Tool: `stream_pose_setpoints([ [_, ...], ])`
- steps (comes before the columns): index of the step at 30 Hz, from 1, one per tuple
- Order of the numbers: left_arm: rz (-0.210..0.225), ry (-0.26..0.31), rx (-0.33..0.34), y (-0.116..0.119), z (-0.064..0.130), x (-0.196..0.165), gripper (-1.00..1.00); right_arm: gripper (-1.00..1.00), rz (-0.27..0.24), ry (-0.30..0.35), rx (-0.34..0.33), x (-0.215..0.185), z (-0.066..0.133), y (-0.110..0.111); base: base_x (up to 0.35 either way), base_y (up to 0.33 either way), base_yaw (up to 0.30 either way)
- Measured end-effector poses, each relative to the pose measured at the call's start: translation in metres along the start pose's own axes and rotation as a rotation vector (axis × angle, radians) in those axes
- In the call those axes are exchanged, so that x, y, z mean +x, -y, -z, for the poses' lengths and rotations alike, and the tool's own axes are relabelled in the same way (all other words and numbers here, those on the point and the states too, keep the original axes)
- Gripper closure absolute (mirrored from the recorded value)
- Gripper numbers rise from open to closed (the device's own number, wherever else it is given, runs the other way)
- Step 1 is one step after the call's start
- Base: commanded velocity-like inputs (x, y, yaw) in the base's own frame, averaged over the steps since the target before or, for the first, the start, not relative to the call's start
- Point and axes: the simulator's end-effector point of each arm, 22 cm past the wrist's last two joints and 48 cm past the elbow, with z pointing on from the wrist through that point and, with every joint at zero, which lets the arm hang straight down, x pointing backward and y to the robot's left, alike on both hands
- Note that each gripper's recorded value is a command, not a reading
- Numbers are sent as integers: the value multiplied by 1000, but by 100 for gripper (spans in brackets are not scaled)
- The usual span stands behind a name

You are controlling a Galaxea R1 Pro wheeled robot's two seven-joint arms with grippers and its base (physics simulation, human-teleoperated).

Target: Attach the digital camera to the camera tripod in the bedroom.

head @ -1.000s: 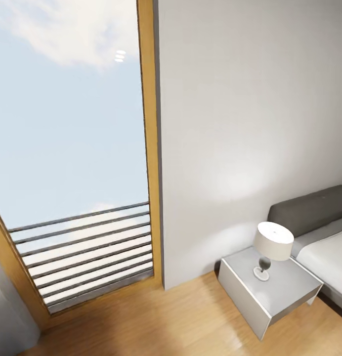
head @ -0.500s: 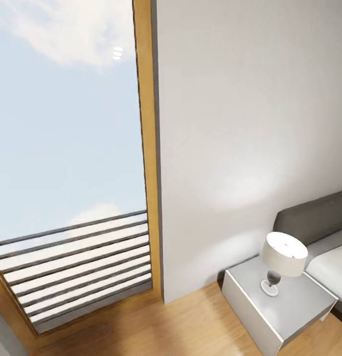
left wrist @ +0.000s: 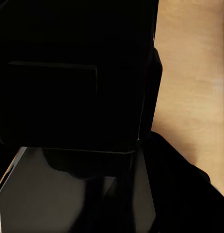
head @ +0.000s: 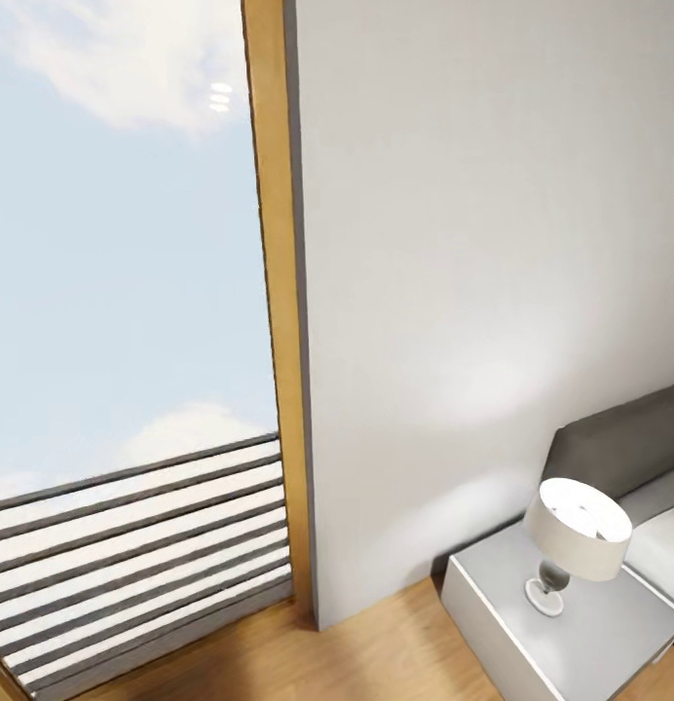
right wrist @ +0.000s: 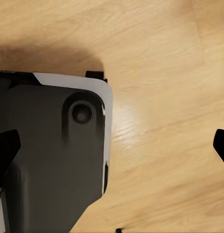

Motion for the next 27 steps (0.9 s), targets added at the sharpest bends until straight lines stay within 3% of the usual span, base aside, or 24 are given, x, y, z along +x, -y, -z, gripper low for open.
stream_pose_setpoints([
  [27,2,0,1,2,0,1,100,-100,-16,1,10,-1,0,2,24,0,-261],
])
